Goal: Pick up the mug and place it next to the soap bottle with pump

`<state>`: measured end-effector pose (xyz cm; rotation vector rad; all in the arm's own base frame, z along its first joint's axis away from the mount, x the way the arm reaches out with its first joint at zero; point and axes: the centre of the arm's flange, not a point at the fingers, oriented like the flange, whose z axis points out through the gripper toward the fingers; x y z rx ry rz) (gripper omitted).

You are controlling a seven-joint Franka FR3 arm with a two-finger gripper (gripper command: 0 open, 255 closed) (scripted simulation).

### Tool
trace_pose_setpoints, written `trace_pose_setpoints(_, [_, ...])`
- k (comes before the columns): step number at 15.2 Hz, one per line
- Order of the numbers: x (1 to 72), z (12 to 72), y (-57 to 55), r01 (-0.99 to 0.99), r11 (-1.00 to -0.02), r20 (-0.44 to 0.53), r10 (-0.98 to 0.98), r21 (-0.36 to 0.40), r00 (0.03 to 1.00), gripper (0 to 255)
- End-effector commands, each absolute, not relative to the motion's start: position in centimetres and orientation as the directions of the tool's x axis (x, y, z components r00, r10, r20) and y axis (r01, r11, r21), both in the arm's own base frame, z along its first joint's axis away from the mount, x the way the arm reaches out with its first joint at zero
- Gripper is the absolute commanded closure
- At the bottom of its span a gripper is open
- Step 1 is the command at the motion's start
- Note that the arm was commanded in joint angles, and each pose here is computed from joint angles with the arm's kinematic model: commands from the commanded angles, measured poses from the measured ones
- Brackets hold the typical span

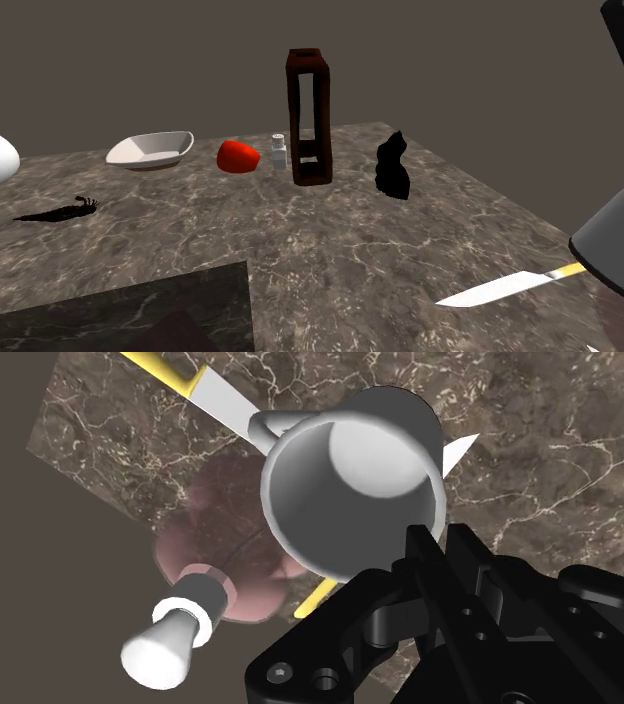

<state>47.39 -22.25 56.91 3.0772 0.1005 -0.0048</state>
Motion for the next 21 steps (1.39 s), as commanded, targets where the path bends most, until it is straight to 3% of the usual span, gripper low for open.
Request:
trace_pose_setpoints(1, [47.4, 55.9, -22.2, 0.065, -0.996, -0.004, 0.065, 0.063, 0.998, 255])
trace_pose_setpoints(21, [47.4, 45.4, -22.2, 0.065, -0.996, -0.004, 0.065, 0.063, 0.998, 255])
